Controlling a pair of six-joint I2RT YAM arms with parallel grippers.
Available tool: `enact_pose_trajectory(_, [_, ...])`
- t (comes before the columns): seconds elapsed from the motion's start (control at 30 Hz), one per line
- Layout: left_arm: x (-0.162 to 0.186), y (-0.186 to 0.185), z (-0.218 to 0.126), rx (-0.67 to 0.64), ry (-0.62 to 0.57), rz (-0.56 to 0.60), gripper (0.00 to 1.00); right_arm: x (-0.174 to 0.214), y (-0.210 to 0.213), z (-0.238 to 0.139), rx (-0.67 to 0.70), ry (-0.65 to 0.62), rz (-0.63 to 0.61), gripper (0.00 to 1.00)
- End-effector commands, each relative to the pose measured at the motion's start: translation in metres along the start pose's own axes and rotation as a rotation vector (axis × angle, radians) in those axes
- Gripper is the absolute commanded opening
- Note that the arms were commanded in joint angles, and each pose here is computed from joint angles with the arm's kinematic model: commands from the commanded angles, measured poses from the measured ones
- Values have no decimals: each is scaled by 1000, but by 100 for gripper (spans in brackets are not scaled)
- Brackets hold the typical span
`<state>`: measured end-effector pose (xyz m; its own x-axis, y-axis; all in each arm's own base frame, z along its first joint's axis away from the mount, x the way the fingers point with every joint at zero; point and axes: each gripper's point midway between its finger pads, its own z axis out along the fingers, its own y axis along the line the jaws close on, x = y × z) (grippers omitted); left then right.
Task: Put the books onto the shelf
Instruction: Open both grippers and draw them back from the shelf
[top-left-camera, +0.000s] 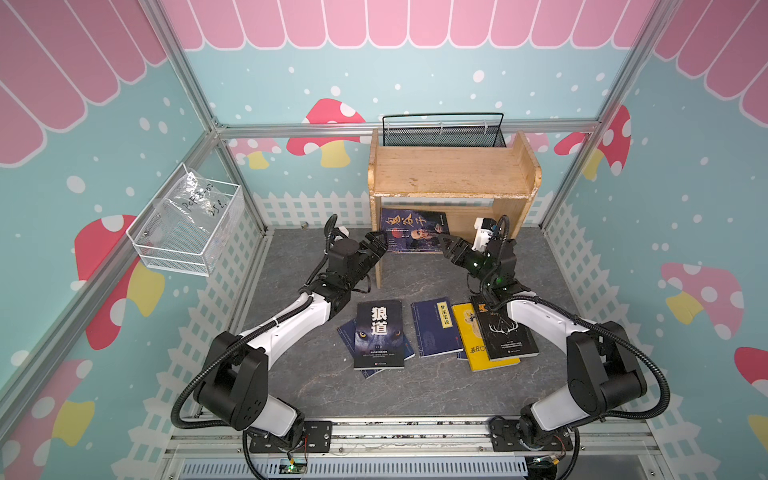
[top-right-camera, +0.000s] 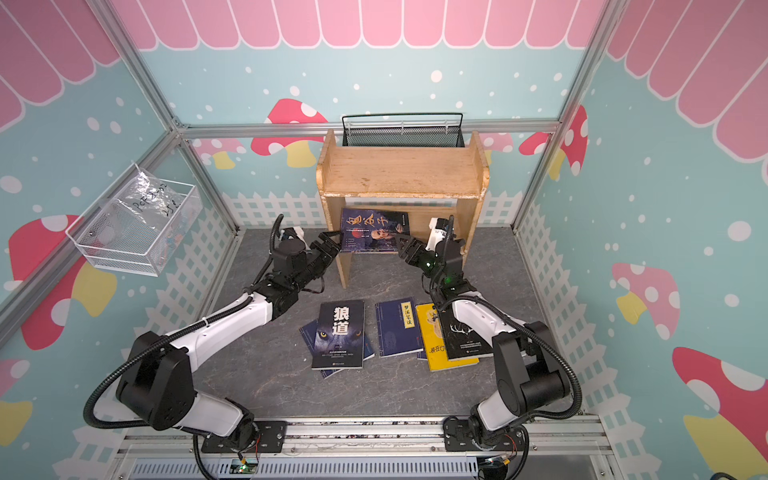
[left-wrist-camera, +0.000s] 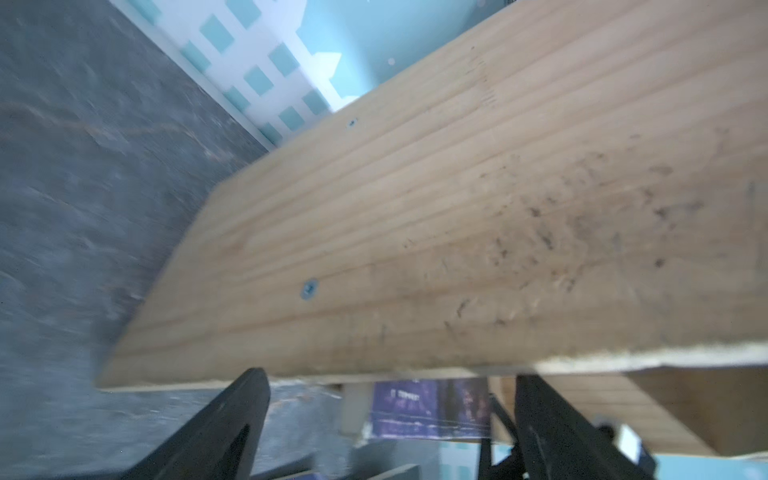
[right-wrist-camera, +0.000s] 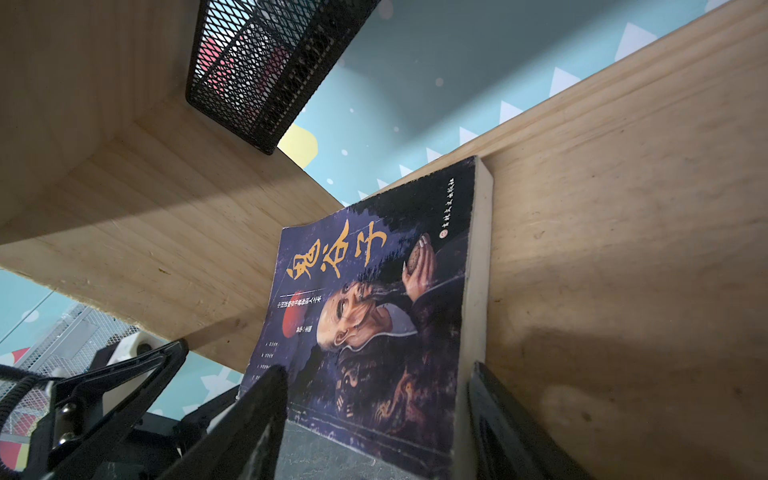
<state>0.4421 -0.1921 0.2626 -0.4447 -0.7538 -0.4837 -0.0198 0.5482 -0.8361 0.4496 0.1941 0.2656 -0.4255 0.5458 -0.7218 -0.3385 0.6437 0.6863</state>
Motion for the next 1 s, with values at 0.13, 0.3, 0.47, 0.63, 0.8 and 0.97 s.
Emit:
enact_pose_trajectory(0.13, [2, 27, -20, 62, 120, 477, 99, 14, -3, -2, 39, 59, -35, 71])
enact_pose_trajectory(0.3, [27, 38, -16, 62, 290, 681, 96, 15, -10, -6, 81, 67, -91, 71])
enact_pose_trajectory(0.47, [35, 30, -17, 122, 301, 729, 96, 16, -17, -10, 121, 74, -135, 71])
enact_pose_trajectory(0.63, [33, 31, -7, 103, 276, 735, 95, 18, -15, -8, 112, 87, -130, 71])
enact_pose_trajectory(0.8, [23, 30, 2, 50, 200, 751, 93, 21, -15, -5, 105, 98, -114, 71])
enact_pose_trajectory(0.97, [15, 23, 4, 57, 140, 724, 88, 24, -13, -2, 94, 109, -105, 71])
